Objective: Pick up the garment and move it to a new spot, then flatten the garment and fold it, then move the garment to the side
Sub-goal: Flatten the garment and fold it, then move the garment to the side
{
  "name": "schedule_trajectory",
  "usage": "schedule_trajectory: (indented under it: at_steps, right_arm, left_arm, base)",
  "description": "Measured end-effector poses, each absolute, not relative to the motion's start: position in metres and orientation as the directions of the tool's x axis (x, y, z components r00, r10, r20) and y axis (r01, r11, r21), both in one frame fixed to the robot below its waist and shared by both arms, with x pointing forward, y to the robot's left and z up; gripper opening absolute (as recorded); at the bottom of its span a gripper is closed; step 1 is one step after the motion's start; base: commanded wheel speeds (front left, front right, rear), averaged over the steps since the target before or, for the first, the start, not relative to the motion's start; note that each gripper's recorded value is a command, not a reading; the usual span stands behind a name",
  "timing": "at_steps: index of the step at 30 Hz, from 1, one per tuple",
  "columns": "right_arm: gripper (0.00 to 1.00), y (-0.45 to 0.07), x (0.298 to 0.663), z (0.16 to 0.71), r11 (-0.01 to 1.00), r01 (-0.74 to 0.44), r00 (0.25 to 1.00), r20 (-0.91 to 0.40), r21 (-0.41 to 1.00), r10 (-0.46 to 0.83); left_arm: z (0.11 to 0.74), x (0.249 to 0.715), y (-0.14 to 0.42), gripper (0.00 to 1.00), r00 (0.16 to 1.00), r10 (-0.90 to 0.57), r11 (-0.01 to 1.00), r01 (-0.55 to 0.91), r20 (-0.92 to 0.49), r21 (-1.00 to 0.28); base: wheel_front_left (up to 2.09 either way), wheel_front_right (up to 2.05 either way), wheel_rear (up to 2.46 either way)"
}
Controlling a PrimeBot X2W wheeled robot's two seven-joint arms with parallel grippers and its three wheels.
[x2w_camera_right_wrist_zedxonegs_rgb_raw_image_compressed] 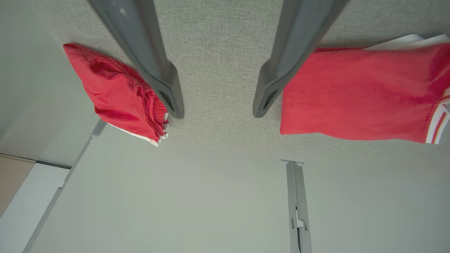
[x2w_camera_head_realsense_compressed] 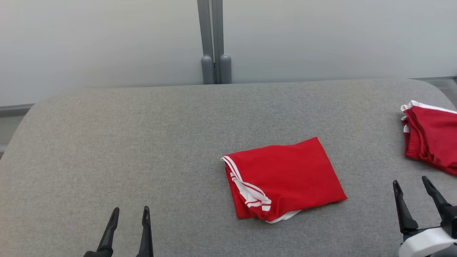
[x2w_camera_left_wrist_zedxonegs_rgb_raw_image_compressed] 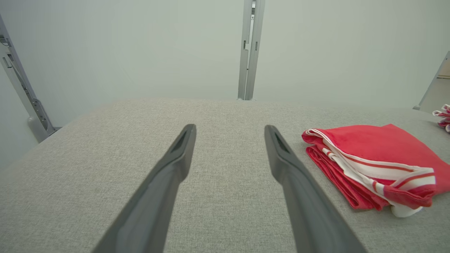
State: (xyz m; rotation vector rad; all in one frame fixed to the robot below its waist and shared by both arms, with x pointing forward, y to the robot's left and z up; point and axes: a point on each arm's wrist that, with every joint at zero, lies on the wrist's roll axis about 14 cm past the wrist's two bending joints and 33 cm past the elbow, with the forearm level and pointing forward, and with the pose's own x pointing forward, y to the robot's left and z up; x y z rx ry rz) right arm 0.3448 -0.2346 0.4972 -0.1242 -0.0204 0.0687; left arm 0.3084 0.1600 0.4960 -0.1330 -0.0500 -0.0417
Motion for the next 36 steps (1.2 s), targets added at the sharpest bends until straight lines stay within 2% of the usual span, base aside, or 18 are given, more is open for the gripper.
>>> schedule_trajectory:
  at_steps: [6,12,15,18,19,22,25,27,30,36]
  right_arm:
    - [1.0,-0.254,0.318,0.497,0.993,0.035,0.999,0.032,-0.114,-0.031]
    - [1.0,-0.254,0.311,0.49,0.994,0.045,0.999,0.013,-0.103,-0.044]
    - [1.0,-0.243,0.32,0.491,0.998,0.016,1.0,0.02,-0.054,-0.015]
    - [1.0,-0.234,0.347,0.521,0.999,-0.032,0.994,0.108,-0.011,0.033]
    - [1.0,-0.232,0.357,0.526,0.998,-0.055,0.993,0.1,-0.006,0.056]
    - [1.0,-0.221,0.383,0.519,0.991,-0.112,0.992,-0.043,0.074,0.115]
    - [1.0,-0.209,0.407,0.517,0.98,-0.201,0.964,-0.174,0.013,0.2]
    - [1.0,-0.201,0.423,0.515,0.973,-0.228,0.946,-0.231,0.029,0.228]
    - [1.0,-0.192,0.437,0.486,0.964,-0.267,0.893,-0.373,0.009,0.251]
    - [1.0,-0.164,0.452,0.426,0.948,-0.303,0.77,-0.563,0.092,0.301]
  left_arm:
    - [0.496,0.305,0.156,1.0,0.995,-0.077,0.99,0.083,0.057,-0.111]
    - [0.496,0.305,0.155,1.0,0.995,-0.078,0.99,0.084,0.058,-0.11]
    - [0.495,0.305,0.156,1.0,0.996,-0.074,0.991,0.08,0.055,-0.112]
    - [0.494,0.307,0.157,1.0,0.996,-0.07,0.991,0.076,0.05,-0.113]
    - [0.494,0.308,0.157,1.0,0.996,-0.07,0.991,0.075,0.048,-0.114]
    - [0.491,0.31,0.157,1.0,0.997,-0.062,0.99,0.066,0.036,-0.124]
    - [0.491,0.316,0.154,1.0,0.998,-0.06,0.988,0.065,0.036,-0.142]
    - [0.492,0.323,0.153,1.0,0.998,-0.06,0.986,0.064,0.035,-0.151]
    - [0.488,0.332,0.154,1.0,0.999,-0.045,0.986,0.048,0.021,-0.158]
    - [0.479,0.344,0.164,1.0,1.0,-0.002,0.986,0.0,-0.013,-0.166]
  base:
    - [0.0,0.0,0.0]
    - [0.0,0.0,0.0]
    - [0.0,0.0,0.0]
    - [0.0,0.0,0.0]
    - [0.0,0.0,0.0]
    - [0.0,0.0,0.0]
    - [0.0,0.0,0.0]
    - [0.0,0.0,0.0]
    - [0.0,0.0,0.0]
    - [0.0,0.0,0.0]
